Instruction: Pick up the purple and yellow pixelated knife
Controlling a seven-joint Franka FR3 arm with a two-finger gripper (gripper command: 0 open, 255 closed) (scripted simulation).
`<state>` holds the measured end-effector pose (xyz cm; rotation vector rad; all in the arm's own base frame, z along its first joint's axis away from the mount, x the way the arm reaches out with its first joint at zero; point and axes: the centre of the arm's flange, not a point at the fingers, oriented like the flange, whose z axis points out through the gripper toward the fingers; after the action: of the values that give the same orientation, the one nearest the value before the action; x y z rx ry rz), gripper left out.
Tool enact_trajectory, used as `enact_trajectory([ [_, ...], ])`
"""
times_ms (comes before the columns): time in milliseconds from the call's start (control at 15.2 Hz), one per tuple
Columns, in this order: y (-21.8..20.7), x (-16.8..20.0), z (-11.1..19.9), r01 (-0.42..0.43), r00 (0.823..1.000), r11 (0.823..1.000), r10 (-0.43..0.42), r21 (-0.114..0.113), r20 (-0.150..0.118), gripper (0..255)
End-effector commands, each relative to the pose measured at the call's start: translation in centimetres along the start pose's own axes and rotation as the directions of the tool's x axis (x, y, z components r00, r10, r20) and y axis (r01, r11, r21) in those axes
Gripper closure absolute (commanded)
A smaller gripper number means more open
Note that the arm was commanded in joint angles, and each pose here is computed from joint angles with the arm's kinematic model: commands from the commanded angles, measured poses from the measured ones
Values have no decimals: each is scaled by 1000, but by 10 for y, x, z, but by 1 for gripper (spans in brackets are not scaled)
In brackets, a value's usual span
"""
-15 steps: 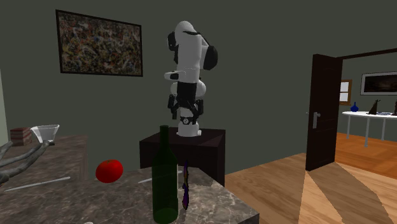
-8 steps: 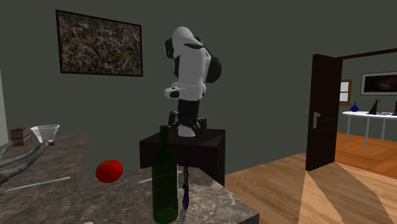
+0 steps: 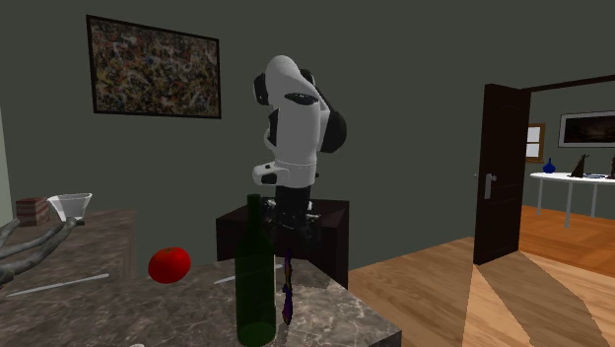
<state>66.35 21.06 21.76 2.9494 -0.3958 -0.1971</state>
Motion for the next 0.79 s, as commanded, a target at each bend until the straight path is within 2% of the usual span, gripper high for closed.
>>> enact_trajectory([
  [0, -2, 1, 10, 0, 1000, 1000, 0, 0, 0, 0],
  [264, -5, 3, 23, 0, 1000, 1000, 0, 0, 0, 0],
  [330, -5, 3, 24, 0, 1000, 1000, 0, 0, 0, 255],
  [726, -5, 4, 22, 0, 1000, 1000, 0, 0, 0, 255],
])
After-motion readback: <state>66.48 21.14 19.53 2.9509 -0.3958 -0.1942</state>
